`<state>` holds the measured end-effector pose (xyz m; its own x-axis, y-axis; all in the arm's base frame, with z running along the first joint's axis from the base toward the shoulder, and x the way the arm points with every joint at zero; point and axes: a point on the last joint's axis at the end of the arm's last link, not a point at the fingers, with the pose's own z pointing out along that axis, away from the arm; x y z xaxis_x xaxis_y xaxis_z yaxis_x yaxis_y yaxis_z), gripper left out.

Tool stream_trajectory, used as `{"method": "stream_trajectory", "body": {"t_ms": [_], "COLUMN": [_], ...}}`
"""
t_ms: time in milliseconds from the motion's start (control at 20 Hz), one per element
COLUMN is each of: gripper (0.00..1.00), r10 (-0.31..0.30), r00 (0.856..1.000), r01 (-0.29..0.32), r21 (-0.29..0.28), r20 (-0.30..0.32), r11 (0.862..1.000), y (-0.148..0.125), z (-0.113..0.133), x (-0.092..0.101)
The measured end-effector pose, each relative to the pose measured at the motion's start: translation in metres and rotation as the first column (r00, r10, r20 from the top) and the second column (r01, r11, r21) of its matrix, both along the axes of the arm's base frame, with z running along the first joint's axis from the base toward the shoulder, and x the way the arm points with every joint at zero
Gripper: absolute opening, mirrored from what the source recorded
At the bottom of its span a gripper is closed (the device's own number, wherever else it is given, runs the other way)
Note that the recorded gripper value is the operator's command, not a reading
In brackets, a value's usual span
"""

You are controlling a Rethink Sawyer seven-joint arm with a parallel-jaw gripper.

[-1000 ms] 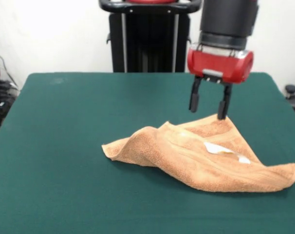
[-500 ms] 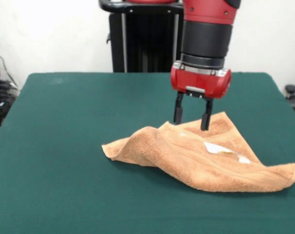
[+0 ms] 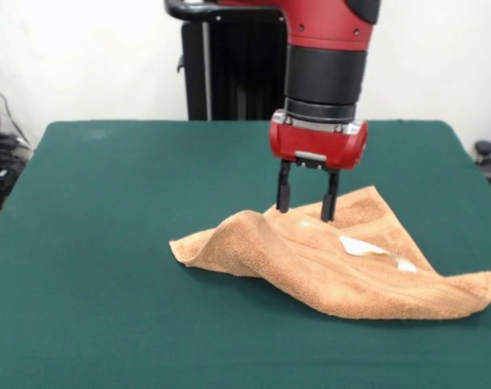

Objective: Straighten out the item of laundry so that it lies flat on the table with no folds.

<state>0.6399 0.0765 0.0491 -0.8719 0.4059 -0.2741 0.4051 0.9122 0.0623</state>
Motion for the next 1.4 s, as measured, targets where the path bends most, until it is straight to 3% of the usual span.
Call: {"method": "stream_trajectory", "body": {"t_ms": [700, 1400], "gripper": [1.0, 1.0], "r10": [0.056, 0.081], "r00": [0.998, 0.997], "r01": [-0.056, -0.081], "r21": [0.001, -0.007], "r20": [-0.019, -0.015], "r11": [0.998, 0.997], "y": [-0.015, -0.028], "z": [-0.017, -0.017], "x": [-0.009, -0.011]}}
